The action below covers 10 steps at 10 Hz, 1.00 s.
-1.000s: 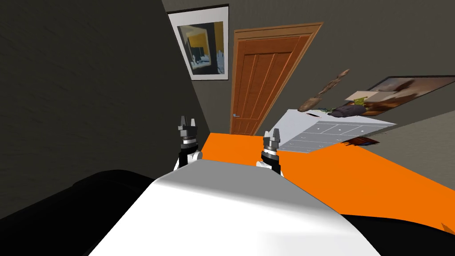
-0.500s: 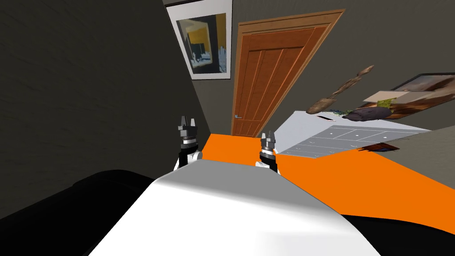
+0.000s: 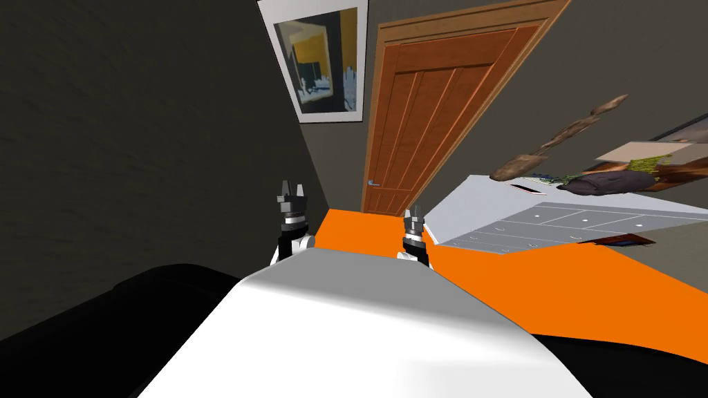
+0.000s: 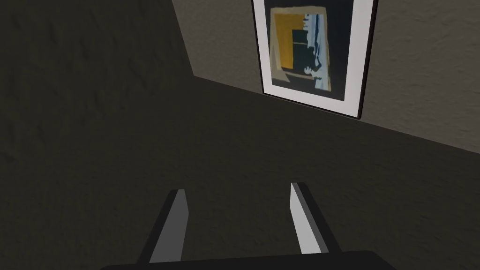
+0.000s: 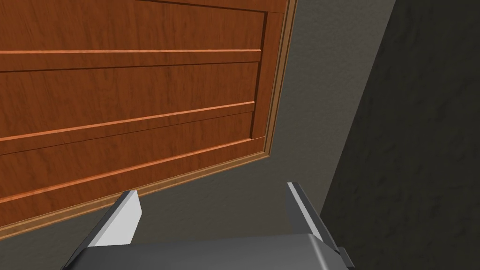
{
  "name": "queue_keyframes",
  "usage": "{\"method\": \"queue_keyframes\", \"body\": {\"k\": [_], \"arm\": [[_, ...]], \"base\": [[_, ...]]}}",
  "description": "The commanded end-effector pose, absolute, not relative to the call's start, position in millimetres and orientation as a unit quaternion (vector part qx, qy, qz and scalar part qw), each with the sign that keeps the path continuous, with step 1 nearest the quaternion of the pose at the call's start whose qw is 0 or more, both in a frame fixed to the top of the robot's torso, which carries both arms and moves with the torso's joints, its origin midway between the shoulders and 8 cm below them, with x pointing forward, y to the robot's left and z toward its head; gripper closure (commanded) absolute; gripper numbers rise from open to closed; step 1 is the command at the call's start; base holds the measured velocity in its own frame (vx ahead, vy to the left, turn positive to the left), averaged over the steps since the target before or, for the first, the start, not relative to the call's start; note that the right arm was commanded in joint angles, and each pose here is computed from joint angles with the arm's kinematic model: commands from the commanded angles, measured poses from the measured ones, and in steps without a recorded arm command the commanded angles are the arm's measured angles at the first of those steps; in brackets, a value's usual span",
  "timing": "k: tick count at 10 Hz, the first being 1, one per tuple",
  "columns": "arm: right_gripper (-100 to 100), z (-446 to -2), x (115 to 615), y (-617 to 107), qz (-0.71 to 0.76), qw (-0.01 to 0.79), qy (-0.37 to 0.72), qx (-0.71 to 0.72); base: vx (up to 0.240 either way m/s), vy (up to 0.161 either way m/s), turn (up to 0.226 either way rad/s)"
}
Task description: Pull the door open
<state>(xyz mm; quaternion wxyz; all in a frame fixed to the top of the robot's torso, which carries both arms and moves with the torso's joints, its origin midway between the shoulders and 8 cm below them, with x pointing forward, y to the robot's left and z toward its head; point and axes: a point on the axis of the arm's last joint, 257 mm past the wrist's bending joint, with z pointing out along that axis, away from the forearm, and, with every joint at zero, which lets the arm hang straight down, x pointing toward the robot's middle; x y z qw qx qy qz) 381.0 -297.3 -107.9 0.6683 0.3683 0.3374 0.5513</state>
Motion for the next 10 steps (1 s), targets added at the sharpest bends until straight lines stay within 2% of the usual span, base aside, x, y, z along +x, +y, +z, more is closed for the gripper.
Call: {"method": "queue_keyframes", "body": {"k": [1, 10], "arm": [[-100, -117, 383, -298, 0.55, 0.664, 0.342, 0.373], [-100, -172, 394, -308, 0.541, 0.639, 0.366, 0.407]], "base": [[0.09, 0.023, 0.047], [0.1, 0.018, 0.045]]}}
